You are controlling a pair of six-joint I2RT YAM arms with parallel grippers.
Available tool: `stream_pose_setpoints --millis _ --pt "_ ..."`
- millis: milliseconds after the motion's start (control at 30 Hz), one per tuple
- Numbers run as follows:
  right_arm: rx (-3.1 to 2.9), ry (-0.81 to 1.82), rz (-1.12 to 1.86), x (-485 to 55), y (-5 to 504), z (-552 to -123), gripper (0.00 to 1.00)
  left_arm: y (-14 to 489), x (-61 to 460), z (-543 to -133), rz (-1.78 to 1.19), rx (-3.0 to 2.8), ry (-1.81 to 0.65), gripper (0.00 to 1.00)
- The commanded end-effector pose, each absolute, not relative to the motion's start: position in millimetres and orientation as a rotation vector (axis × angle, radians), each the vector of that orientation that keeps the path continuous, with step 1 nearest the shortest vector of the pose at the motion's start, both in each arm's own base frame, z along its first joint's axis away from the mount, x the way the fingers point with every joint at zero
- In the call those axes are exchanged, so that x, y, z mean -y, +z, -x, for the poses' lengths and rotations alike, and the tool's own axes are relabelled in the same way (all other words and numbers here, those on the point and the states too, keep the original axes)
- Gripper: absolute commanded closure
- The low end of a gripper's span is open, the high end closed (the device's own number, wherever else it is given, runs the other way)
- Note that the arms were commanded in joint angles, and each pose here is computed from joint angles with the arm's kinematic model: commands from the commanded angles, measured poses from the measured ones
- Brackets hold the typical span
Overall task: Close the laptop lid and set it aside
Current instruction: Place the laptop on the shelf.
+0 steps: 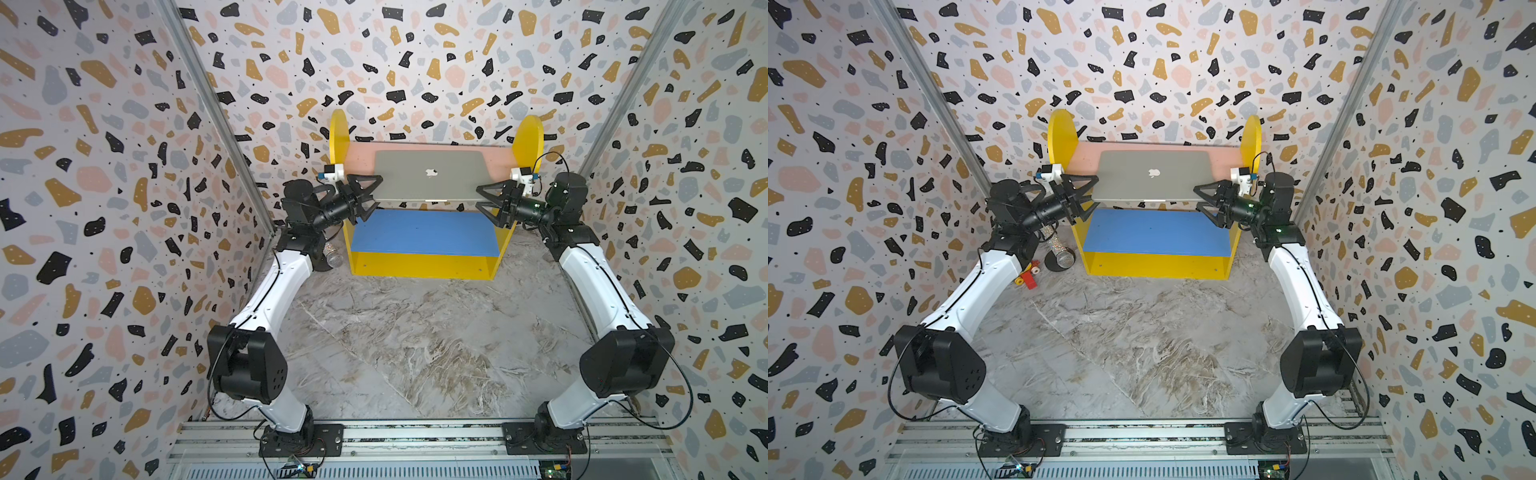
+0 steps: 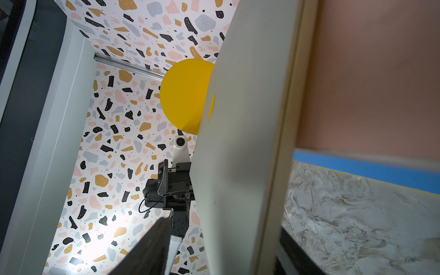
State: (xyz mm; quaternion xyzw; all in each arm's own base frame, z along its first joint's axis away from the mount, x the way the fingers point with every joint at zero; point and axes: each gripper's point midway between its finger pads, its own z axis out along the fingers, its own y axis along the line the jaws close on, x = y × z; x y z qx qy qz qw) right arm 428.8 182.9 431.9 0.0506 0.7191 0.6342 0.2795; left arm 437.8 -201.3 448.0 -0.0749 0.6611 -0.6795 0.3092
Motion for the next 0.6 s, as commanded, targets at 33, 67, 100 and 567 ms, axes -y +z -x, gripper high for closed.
stream_pose_setpoints --millis 33,67,100,567 --pt "-1.872 1.662 -0.080 -176 455 -409 0.34 464 197 -418 0.098 -1.709 -1.760 0.29" --pt "-1.873 1.659 -0.081 -176 455 -407 0.34 464 196 -417 0.097 -1.710 -1.757 0.29" --pt "-1.874 1.657 -0.080 -176 455 -405 0.34 464 196 -415 0.095 -1.712 -1.756 0.29" --pt "-1.931 1.600 -0.108 -171 439 -379 0.45 457 186 -389 0.109 -1.751 -1.656 0.36"
